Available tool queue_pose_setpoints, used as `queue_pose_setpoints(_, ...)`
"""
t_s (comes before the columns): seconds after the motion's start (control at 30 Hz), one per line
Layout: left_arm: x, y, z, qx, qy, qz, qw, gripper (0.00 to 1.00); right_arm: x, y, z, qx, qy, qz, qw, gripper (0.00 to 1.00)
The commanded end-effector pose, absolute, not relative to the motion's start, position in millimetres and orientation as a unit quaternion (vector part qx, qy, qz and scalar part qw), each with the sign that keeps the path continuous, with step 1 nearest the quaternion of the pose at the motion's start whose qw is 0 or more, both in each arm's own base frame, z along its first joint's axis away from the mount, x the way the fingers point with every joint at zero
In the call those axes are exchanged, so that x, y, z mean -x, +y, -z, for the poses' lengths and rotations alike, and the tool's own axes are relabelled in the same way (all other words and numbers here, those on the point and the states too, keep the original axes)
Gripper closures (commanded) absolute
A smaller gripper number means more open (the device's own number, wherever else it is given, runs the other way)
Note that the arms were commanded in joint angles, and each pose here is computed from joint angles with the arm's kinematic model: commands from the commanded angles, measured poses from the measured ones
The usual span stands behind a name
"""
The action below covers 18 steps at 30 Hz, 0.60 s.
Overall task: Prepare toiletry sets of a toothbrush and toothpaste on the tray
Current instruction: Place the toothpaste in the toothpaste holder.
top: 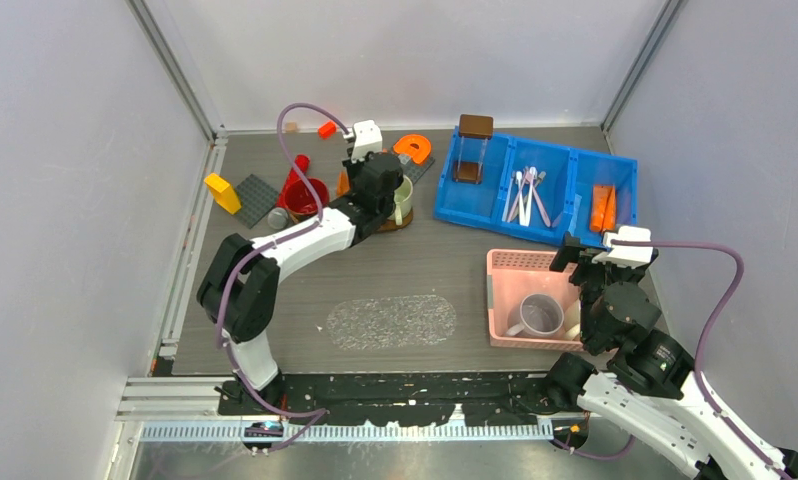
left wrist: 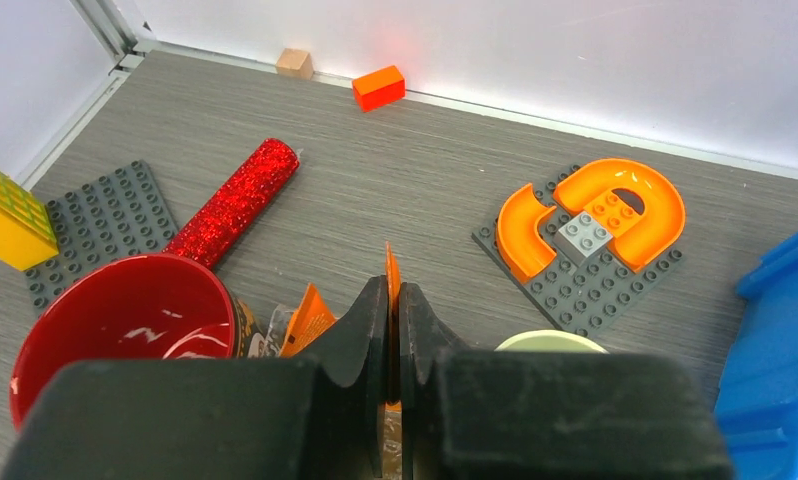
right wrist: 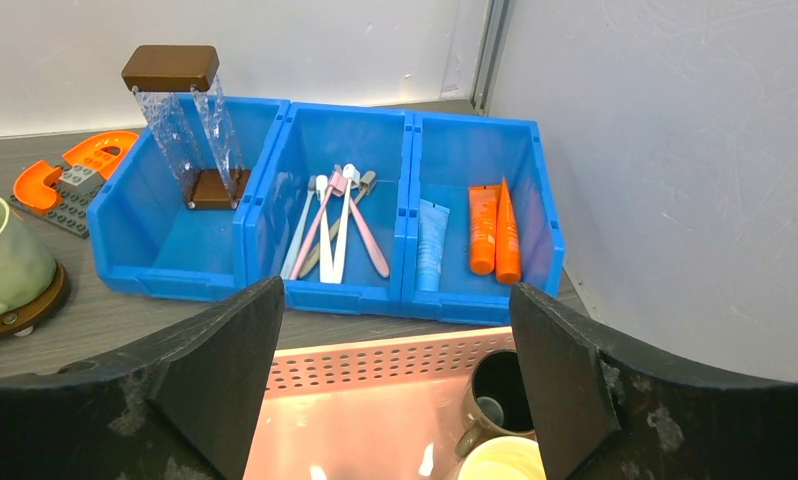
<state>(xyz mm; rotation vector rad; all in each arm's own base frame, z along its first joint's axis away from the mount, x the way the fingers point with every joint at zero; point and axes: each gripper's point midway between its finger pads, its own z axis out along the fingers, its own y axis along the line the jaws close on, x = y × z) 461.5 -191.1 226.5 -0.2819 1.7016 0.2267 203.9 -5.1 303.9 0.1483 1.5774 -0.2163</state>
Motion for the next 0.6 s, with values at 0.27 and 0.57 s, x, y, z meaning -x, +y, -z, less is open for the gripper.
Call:
queue_pose_setpoints(0.27, -467, -187, -231, 0.185, 0.709, -0.093, 0.674, 0.93, -205, -3, -308, -0.069, 0.702, 0.087, 0.703, 0.10)
queue_pose_setpoints(0.57, -465, -182, -216, 0.189, 0.710, -0.110, 0.669, 0.86, -205, -1, -307, -0.065, 0.703, 0.085, 0.703, 0.10)
